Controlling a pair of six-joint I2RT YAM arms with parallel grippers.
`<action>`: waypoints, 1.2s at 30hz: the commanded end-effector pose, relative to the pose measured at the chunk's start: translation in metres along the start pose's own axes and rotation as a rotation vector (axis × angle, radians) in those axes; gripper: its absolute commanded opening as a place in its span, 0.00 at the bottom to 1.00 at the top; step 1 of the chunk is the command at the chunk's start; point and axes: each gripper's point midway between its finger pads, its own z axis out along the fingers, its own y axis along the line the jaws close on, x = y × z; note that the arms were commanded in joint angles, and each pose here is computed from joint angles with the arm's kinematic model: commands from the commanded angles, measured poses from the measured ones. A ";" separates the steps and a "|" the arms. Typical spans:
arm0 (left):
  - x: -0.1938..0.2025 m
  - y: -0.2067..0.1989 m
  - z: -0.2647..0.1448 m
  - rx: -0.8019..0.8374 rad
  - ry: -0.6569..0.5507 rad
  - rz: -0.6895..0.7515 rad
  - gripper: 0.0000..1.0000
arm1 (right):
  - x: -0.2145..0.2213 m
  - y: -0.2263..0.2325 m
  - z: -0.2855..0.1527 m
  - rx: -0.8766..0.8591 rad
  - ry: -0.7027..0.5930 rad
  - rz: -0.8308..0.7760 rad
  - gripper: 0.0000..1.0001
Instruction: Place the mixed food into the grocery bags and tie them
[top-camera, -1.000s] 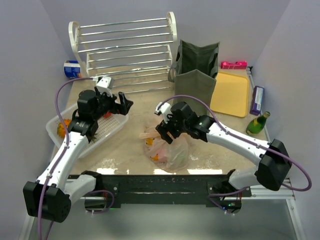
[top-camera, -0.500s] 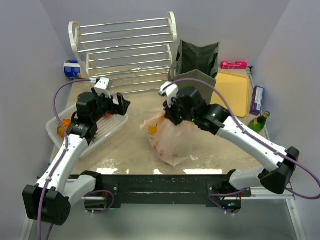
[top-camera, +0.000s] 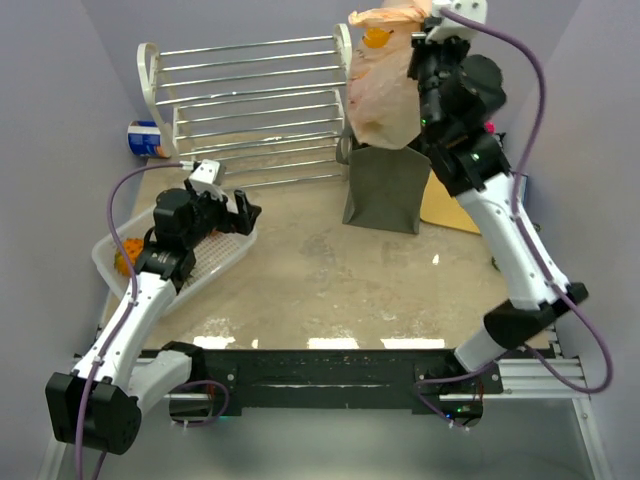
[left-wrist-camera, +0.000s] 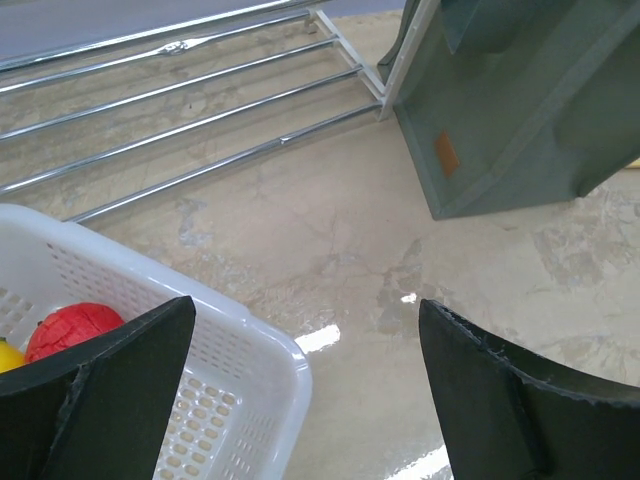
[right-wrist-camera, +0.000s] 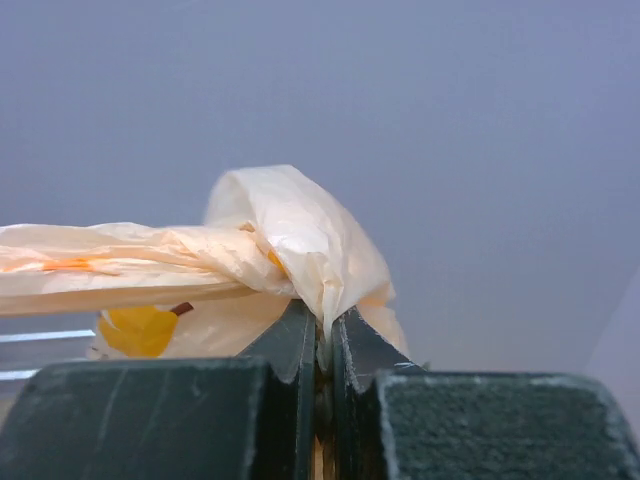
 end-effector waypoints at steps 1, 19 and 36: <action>-0.017 -0.011 -0.004 0.065 -0.075 0.027 0.98 | 0.020 -0.022 0.051 0.167 -0.070 -0.143 0.00; -0.008 -0.070 0.008 0.306 -0.036 0.089 0.93 | 0.176 0.029 -0.032 -0.312 0.391 -0.126 0.00; 0.003 -0.084 0.008 0.361 -0.005 0.096 0.92 | 0.358 -0.029 -0.020 -0.233 1.135 -0.106 0.00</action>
